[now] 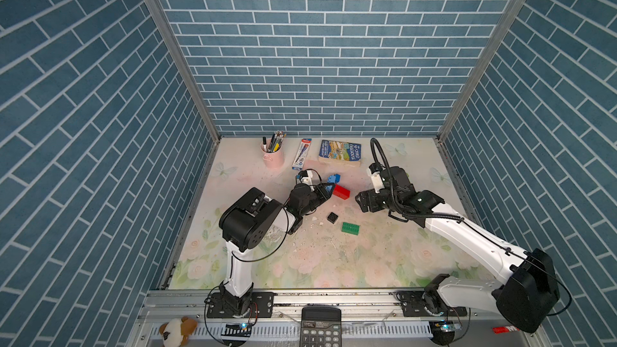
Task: Assemble the letter r with lego
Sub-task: Place the lego brick at the center of the board.
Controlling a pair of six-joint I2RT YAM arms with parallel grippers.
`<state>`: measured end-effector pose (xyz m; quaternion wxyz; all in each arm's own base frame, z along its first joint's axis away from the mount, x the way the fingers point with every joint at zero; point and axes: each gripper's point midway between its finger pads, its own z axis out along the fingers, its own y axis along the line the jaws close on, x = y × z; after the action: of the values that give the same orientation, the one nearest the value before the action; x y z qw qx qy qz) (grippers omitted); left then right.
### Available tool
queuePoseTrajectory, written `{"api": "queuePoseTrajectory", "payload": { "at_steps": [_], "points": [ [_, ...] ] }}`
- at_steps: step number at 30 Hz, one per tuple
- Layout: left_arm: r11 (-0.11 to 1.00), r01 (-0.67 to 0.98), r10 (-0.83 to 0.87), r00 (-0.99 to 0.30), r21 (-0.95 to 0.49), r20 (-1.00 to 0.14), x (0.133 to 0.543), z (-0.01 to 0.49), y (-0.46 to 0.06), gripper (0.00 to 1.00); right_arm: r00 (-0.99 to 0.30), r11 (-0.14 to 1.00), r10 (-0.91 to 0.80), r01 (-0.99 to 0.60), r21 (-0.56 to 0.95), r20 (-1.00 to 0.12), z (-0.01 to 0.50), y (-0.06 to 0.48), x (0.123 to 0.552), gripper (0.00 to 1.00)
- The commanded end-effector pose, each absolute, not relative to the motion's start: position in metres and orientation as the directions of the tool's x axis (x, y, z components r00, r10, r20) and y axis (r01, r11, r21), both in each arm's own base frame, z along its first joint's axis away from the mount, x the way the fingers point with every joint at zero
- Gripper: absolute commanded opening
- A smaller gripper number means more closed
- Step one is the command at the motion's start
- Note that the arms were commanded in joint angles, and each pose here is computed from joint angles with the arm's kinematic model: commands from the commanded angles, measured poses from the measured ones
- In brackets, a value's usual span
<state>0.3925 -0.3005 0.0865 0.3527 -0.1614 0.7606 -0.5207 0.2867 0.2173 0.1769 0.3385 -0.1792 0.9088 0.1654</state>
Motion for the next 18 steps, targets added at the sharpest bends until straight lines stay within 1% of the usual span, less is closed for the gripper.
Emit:
{"api": "queuePoseTrajectory", "payload": {
  "at_steps": [1, 5, 6, 11, 18],
  "points": [
    [0.331, 0.162, -0.704, -0.614, -0.930, -0.358, 0.400, 0.113, -0.297, 0.37, -0.717, 0.898, -0.192, -0.403, 0.175, -0.670, 0.177, 0.207, 0.282, 0.89],
    [0.327, 0.161, -0.733, -0.579, -0.931, -0.357, 0.402, 0.117, -0.295, 0.37, -0.718, 0.901, -0.190, -0.399, 0.173, -0.670, 0.178, 0.204, 0.280, 0.89],
    [0.339, 0.139, -0.735, -0.579, -0.930, -0.354, 0.399, 0.108, -0.291, 0.38, -0.718, 0.902, -0.189, -0.396, 0.170, -0.670, 0.177, 0.203, 0.280, 0.89],
    [0.333, 0.101, -0.762, -0.557, -0.938, -0.331, 0.400, 0.099, -0.290, 0.40, -0.722, 0.907, -0.186, -0.387, 0.167, -0.666, 0.176, 0.200, 0.277, 0.89],
    [0.316, 0.105, -0.766, -0.558, -0.943, -0.319, 0.407, 0.101, -0.309, 0.42, -0.711, 0.916, -0.168, -0.369, 0.158, -0.683, 0.187, 0.188, 0.270, 0.89]
  ]
}}
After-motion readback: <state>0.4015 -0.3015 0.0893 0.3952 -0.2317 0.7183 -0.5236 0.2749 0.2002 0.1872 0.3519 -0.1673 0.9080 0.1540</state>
